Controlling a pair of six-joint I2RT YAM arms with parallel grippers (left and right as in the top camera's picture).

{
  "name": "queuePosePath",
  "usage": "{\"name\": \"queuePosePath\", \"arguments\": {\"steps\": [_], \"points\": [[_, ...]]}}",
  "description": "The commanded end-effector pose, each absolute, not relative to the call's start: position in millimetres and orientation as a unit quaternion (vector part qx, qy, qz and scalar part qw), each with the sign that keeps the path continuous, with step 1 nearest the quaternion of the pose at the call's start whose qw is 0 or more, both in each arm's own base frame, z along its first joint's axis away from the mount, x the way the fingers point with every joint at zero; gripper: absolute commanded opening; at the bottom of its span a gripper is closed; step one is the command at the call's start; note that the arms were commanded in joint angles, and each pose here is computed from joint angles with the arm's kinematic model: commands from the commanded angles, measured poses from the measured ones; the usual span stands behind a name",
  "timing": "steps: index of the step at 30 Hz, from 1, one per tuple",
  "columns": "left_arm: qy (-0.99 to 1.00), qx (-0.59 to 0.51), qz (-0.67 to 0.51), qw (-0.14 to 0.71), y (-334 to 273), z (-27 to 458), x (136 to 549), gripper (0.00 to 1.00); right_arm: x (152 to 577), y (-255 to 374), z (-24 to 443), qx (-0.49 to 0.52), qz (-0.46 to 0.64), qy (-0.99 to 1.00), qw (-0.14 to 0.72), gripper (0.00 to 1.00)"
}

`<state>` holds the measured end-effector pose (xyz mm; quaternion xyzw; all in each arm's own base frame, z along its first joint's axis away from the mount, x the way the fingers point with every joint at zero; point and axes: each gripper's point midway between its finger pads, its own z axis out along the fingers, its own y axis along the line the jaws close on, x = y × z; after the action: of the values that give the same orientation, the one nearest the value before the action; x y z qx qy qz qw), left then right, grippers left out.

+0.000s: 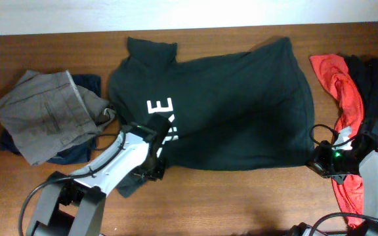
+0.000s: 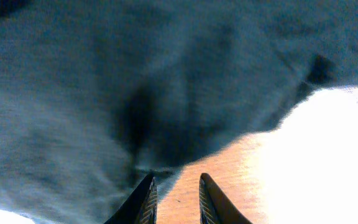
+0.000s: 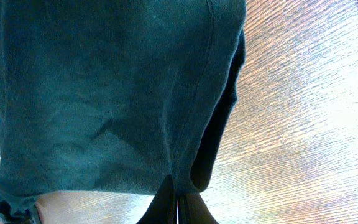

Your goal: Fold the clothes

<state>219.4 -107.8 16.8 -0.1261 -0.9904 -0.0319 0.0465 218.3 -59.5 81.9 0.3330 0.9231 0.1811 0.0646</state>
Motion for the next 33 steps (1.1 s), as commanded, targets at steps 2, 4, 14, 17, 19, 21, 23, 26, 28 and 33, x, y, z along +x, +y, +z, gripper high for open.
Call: {"name": "queuePosePath", "arguments": {"steps": [2,4,14,17,19,21,23,26,28,33], "points": [[-0.981,-0.183,-0.044,0.047,-122,15,211,0.25,224,-62,92,0.324,0.181,0.925,0.084,0.04],[-0.979,-0.192,-0.055,0.041,-123,16,211,0.28,224,-62,92,0.324,0.182,0.925,0.084,0.04],[-0.972,-0.188,-0.139,0.002,-98,21,230,0.28,225,-62,92,0.324,0.181,0.925,0.084,0.04],[-0.972,-0.187,-0.144,-0.013,-99,21,236,0.29,225,-62,92,0.323,0.181,0.925,0.084,0.04],[-0.972,-0.186,-0.142,-0.019,-101,20,239,0.29,224,-62,92,0.324,0.181,0.925,0.084,0.04],[-0.972,-0.186,-0.140,-0.019,-102,17,241,0.30,225,-62,92,0.324,0.181,0.925,0.084,0.04],[-0.972,-0.187,-0.142,-0.014,-102,13,240,0.29,225,-62,92,0.323,0.181,0.925,0.084,0.04],[-0.972,-0.191,-0.139,0.008,-103,2,236,0.29,225,-62,92,0.324,0.181,0.925,0.084,0.04],[-0.971,-0.192,-0.141,0.020,-102,-3,232,0.26,225,-62,92,0.324,0.181,0.925,0.084,0.04],[-0.971,-0.192,-0.143,0.023,-102,-2,232,0.10,225,-62,92,0.323,0.181,0.925,0.085,0.04]]}}
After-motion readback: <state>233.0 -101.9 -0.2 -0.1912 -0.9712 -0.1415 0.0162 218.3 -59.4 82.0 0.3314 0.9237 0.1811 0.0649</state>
